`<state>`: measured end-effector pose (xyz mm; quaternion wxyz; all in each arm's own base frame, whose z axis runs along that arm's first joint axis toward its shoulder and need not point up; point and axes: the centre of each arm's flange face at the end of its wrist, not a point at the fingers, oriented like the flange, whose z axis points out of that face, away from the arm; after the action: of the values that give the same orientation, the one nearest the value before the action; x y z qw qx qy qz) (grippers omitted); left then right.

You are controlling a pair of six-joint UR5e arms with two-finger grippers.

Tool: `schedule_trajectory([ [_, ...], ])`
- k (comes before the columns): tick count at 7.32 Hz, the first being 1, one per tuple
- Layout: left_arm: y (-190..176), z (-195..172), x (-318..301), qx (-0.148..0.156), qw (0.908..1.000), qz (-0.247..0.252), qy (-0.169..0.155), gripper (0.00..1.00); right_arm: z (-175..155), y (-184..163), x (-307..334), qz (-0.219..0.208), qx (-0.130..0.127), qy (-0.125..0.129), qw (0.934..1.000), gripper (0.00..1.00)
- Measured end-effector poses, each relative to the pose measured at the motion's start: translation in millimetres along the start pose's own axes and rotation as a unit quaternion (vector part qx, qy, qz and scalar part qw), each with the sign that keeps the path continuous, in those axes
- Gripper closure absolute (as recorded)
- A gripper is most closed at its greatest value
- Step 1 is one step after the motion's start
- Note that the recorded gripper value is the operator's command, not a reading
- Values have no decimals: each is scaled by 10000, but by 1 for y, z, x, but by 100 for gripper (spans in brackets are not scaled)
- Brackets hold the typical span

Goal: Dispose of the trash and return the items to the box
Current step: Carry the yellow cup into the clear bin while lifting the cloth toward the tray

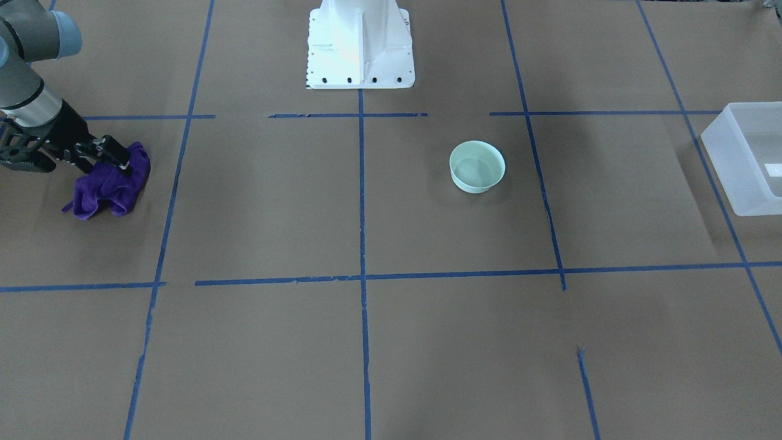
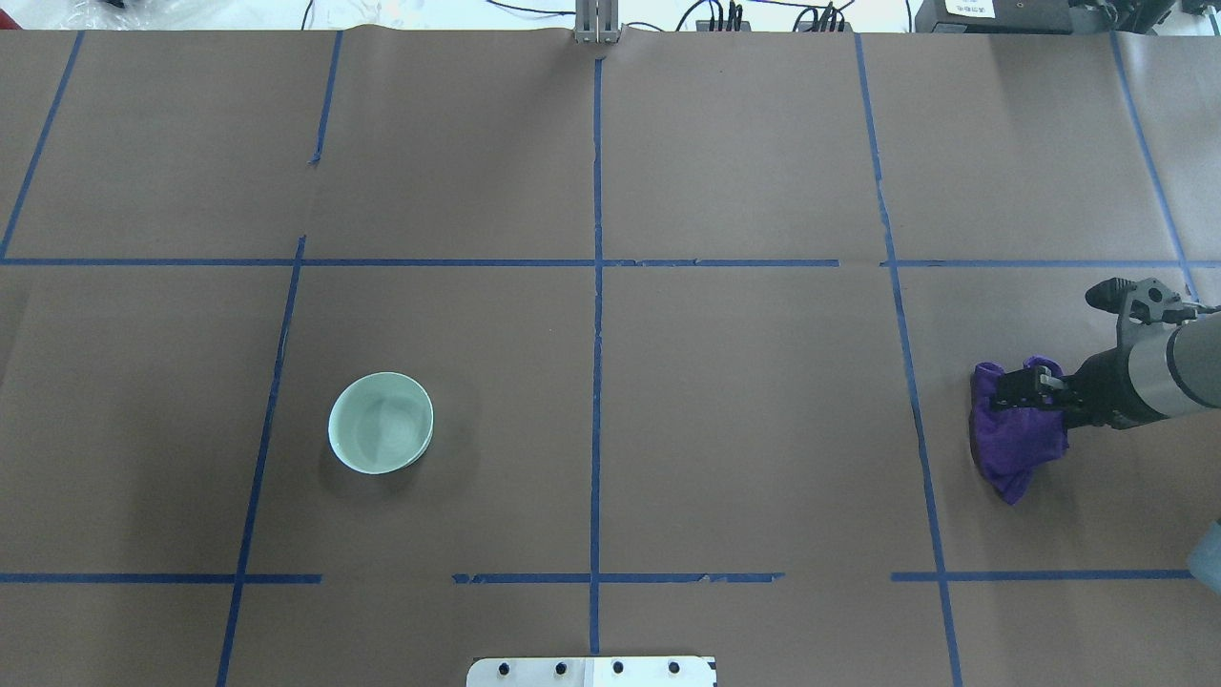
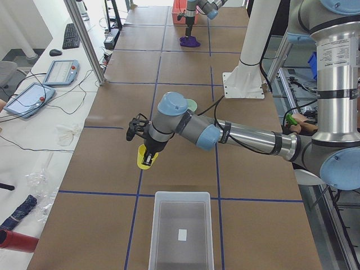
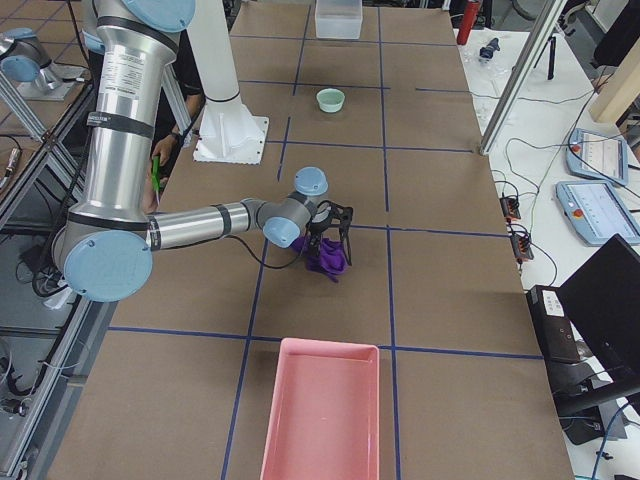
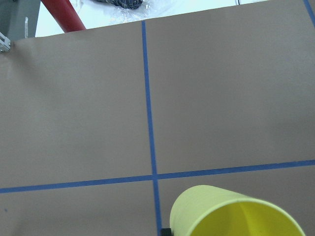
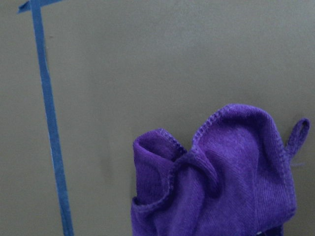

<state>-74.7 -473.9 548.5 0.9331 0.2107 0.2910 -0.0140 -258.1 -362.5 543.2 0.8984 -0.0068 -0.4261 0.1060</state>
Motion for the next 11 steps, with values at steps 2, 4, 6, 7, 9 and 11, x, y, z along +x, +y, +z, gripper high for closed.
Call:
schedule_trajectory([
  [2,-1,13,-47,-91,9996,171,-191,100,9,11,7,-28,-69,124,9999,100],
  [4,11,33,-74,-278,9991,182,-252,100,10,14,18,6,-105,226,9997,100],
  [6,26,52,-92,-455,9986,72,-262,100,0,12,28,77,-76,227,9997,100],
  [7,37,58,-97,-539,9982,-9,-254,100,-13,4,33,144,-34,161,9998,100],
  [9,70,72,-101,-810,9964,-140,-197,100,-49,-22,54,160,56,-70,9998,100],
  [11,103,101,-83,-1262,9918,-82,169,100,-88,-47,74,-41,308,44,9995,100],
])
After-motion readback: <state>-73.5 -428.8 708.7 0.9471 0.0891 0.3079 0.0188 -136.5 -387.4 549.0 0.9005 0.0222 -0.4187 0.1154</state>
